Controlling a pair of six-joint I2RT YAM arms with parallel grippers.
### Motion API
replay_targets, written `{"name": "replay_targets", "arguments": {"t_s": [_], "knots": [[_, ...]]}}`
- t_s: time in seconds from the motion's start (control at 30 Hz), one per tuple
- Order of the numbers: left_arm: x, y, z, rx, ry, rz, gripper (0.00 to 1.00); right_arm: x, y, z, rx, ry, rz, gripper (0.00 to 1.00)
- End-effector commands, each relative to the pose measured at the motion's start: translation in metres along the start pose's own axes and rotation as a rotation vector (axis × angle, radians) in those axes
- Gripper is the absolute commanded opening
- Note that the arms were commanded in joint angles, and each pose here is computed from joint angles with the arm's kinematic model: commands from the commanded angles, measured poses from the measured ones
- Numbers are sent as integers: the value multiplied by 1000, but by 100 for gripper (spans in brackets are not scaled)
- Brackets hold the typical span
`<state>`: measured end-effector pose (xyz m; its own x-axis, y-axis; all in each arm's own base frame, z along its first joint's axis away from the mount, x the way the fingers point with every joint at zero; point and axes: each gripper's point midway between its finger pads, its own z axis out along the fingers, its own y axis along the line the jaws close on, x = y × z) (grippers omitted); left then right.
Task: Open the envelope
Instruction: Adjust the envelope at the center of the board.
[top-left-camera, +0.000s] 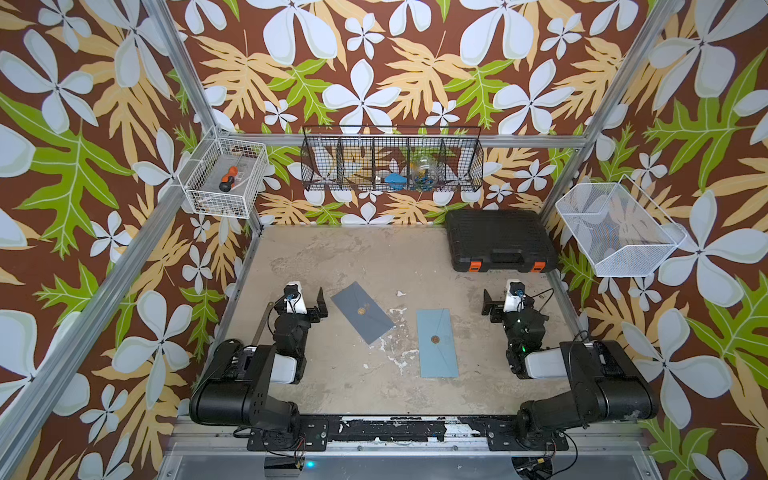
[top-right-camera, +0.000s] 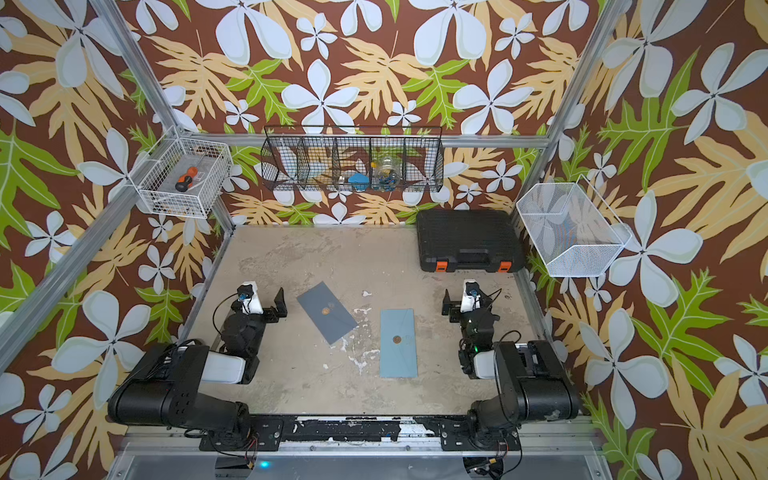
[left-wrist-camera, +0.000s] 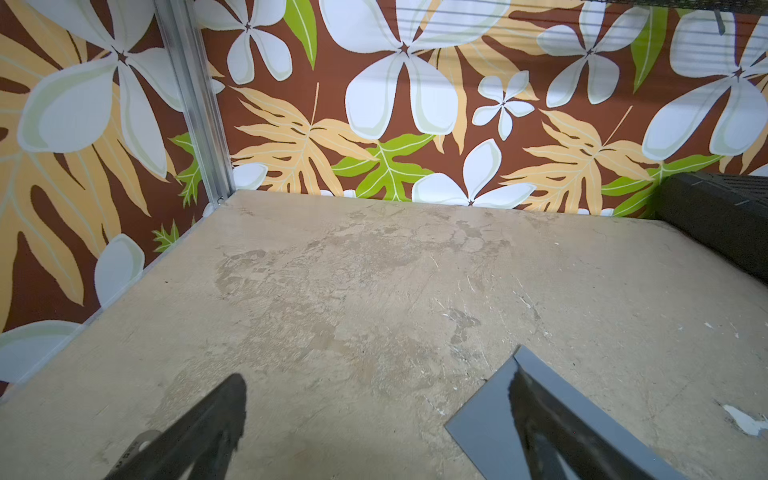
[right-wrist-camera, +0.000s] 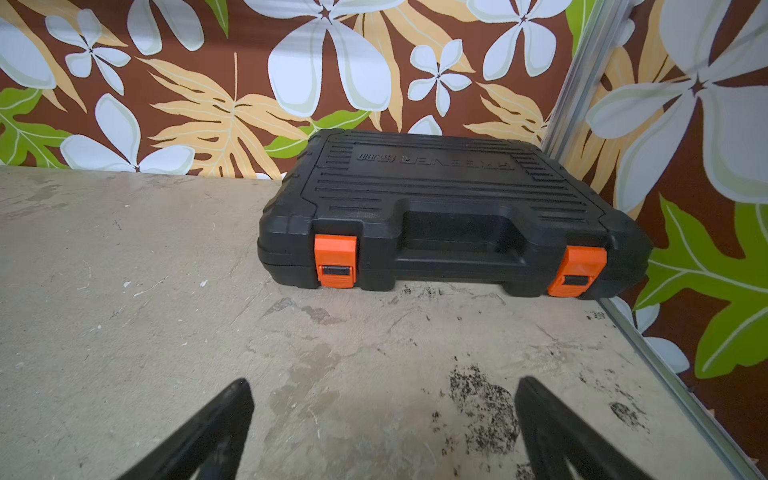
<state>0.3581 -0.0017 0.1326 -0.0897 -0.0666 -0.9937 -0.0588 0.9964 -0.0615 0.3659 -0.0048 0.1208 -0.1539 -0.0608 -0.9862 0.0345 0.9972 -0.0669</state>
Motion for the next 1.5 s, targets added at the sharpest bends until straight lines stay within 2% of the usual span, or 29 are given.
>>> {"name": "replay_targets", "arguments": {"t_s": [0.0,0.63,0.87,1.03,1.13,1.2,1.27,1.4,1.47], "knots": [[-1,-1,0,11,-4,-10,100,-3,1,1,-3,-10,4,99],[-1,-2,-1,16,-6,-8,100,-3,1,1,-4,-11,5,100],[-11,-6,-18,47,-70,-7,100,-8,6,-9,-29,-51,-8,100],[-20,-4,-25,38,-98,-13,100,-14,4,-14,-3,-68,-12,99],[-28,4,-35,-1,-124,-39,100,-28,-10,-22,82,-96,30,100],[-32,15,-42,-57,-141,-76,100,-28,-23,-10,149,43,96,100],[-40,20,-46,-86,-167,-90,100,-40,-25,-1,161,84,99,100],[-52,30,-38,-154,-144,-167,100,-36,-44,9,314,217,348,99],[-50,35,-27,-198,-81,-254,100,-33,-24,18,210,323,354,99]]}}
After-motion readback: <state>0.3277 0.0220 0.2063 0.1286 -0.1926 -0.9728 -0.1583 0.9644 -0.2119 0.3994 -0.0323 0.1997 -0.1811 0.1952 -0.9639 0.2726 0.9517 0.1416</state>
